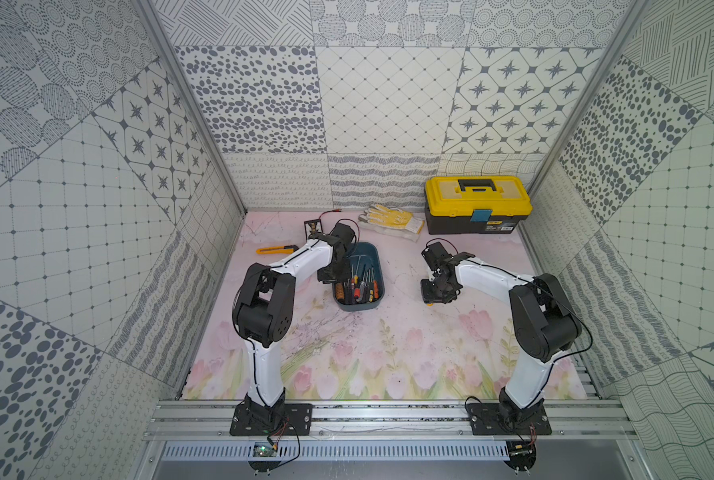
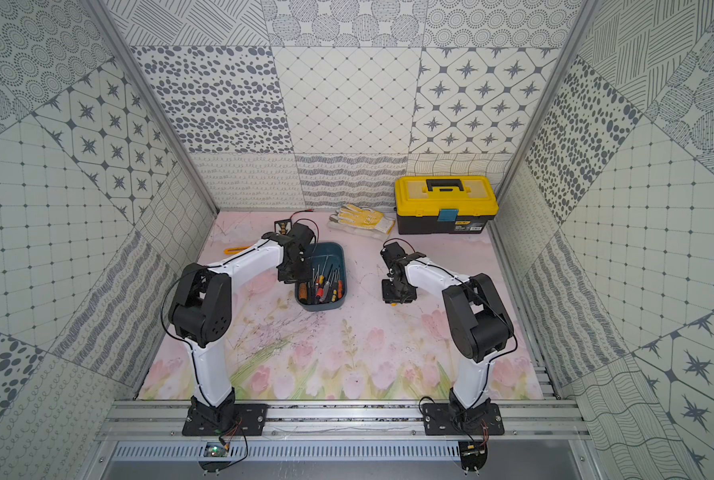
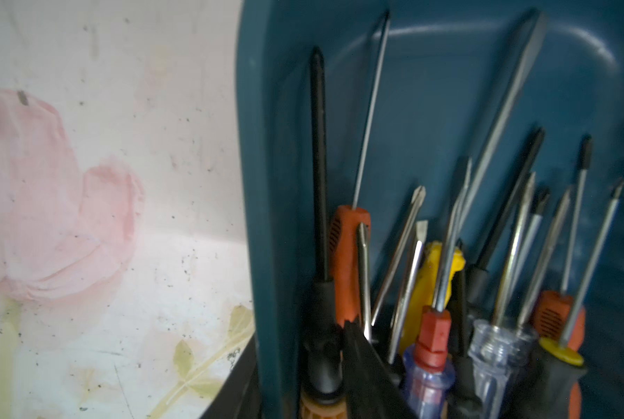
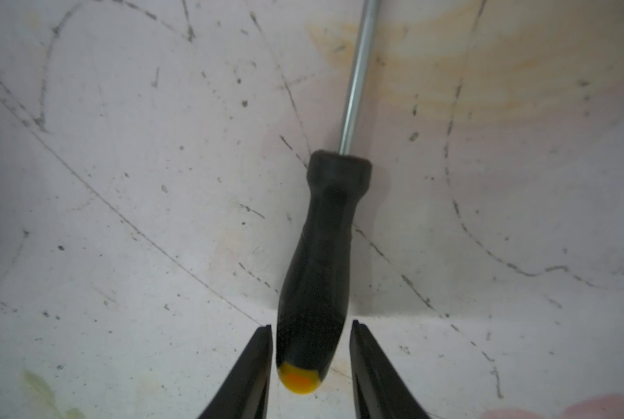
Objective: Take out the screwdriver from the storage box
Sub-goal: Place the screwdriver at the center of the board, then pick up the screwdriver from the storage box.
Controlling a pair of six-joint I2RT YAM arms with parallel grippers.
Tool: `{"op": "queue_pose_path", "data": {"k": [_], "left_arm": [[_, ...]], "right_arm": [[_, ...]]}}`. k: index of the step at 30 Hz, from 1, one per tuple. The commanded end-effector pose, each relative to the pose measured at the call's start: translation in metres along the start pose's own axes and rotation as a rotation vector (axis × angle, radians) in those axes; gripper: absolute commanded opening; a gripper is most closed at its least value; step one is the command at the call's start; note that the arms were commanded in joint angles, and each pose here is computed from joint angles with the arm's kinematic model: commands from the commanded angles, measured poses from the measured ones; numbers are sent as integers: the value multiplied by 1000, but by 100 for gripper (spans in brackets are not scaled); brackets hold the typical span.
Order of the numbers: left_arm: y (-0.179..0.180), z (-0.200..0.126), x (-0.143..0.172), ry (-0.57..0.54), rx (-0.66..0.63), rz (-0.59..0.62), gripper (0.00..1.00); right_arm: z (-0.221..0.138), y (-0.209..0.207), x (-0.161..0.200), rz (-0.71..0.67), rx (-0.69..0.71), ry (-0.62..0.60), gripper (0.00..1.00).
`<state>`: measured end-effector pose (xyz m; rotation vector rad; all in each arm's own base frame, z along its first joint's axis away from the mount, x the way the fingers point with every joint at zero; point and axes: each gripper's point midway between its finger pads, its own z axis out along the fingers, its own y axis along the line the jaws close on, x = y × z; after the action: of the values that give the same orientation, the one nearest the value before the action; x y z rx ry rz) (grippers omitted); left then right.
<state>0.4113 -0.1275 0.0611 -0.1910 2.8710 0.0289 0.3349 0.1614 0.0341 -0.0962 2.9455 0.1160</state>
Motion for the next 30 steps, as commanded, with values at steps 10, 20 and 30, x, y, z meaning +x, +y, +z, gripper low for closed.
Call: {"op": "queue_pose_path", "data": {"k": [10,20,30], "left_arm": [[15,2,-29,-40,-22,-15,49],[22,9,-41,-73,-50,-43,7],[23,10,-40,-79,-37,-79,0]], "right_arm": [[-13,8,-11,-17,-28,-46,51],[-24,16,-22,-26,-54,-78,51],[-63,54,-43,-98,-137,-169,49]]}}
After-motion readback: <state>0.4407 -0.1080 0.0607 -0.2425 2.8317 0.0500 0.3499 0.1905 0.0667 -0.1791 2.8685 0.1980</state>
